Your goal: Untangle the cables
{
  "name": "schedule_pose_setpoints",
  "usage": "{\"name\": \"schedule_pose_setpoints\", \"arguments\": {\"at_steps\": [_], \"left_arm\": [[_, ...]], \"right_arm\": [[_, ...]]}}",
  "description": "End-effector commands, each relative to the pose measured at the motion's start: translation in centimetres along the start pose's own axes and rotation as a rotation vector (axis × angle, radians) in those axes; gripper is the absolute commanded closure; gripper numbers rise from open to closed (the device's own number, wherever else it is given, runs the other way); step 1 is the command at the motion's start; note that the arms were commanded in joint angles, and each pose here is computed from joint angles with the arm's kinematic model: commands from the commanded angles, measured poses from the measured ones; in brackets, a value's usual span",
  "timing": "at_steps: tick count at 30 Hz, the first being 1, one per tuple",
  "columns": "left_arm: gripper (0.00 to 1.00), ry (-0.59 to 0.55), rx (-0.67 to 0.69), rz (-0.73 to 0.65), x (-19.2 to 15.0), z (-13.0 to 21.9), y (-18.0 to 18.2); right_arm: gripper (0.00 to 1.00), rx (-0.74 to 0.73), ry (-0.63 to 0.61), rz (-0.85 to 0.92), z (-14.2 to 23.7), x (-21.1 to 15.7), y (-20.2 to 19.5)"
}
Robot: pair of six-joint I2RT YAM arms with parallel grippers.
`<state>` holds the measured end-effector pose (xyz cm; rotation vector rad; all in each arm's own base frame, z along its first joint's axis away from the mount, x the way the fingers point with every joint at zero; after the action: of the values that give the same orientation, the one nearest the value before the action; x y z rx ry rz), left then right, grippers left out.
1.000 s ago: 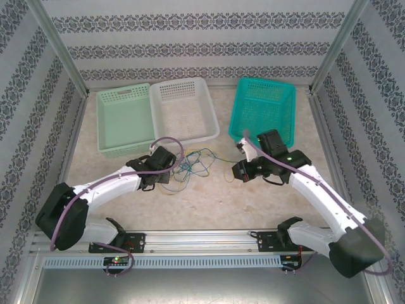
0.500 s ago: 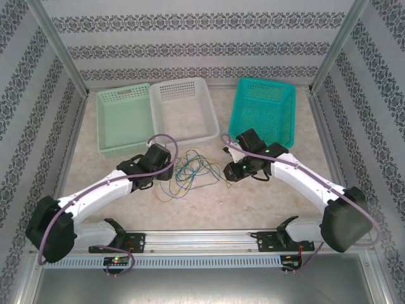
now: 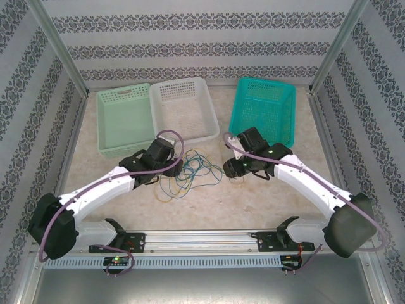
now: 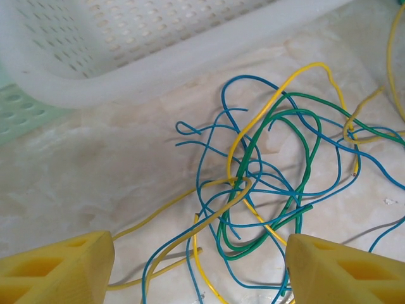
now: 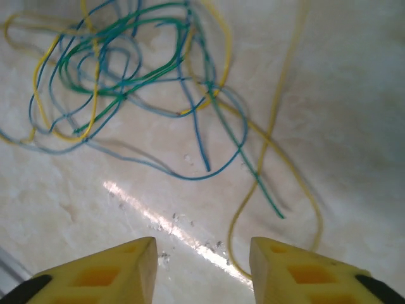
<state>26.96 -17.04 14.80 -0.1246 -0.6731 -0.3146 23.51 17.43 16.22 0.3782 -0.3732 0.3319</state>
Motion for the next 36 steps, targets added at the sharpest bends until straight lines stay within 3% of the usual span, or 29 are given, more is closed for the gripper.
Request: {"name": "schedule_pose_setpoints", "arguments": {"at_steps": [1,4,8,17,22,27,32,36], "left_arm": [[0.28,-0.061,-0.076,-0.042,2.5,0.1,-2.2],[0.29,-0.060,-0.093,-0.067,3.2,-0.2,-3.2],[0.29,-0.059,-0.098,-0.081,3.2,-0.8,-3.8],[0.28,-0.059,-0.086,-0.095,3.0,-1.4,-3.8],[0.27,-0.062,-0.081,-0.102,3.1,-1.5,-3.8],[0.27,-0.053,-0.082,-0.109,3.0,-1.7,-3.9],[0.27,-0.059,-0.076,-0.116,3.2,-1.7,-3.8],[0.26,-0.054,-0.070,-0.118,3.2,-2.1,-3.8]], "right_arm": [[0.54,-0.104,0.099,-0.177,-1.1,-1.0,-3.9],[0.52,-0.110,0.185,-0.344,-2.3,-2.2,-5.9],[0.50,-0.101,0.211,-0.450,-2.9,-3.1,-6.7],[0.50,-0.013,0.348,-0.532,-5.7,-5.7,-5.9],[0.52,-0.077,0.419,-0.532,-7.1,-7.1,-6.3],[0.60,-0.083,0.417,-0.533,-7.6,-6.8,-6.5],[1.00,-0.093,0.399,-0.514,-7.2,-6.2,-6.5],[1.00,-0.206,0.274,-0.409,-3.0,-3.9,-6.5]]}}
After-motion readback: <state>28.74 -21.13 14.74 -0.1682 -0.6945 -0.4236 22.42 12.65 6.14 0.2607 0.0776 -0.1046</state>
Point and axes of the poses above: each hand's point on the last joint's axis, 136 mm out from that joint toward the fingers, its own z axis back along the fingers, its own y axis along the line the jaws close on, x = y × z, the point moved 3 cm from there along z, back along the fingers, and after that the axes turned 5 degrees about -z, right-handed, at the moved point
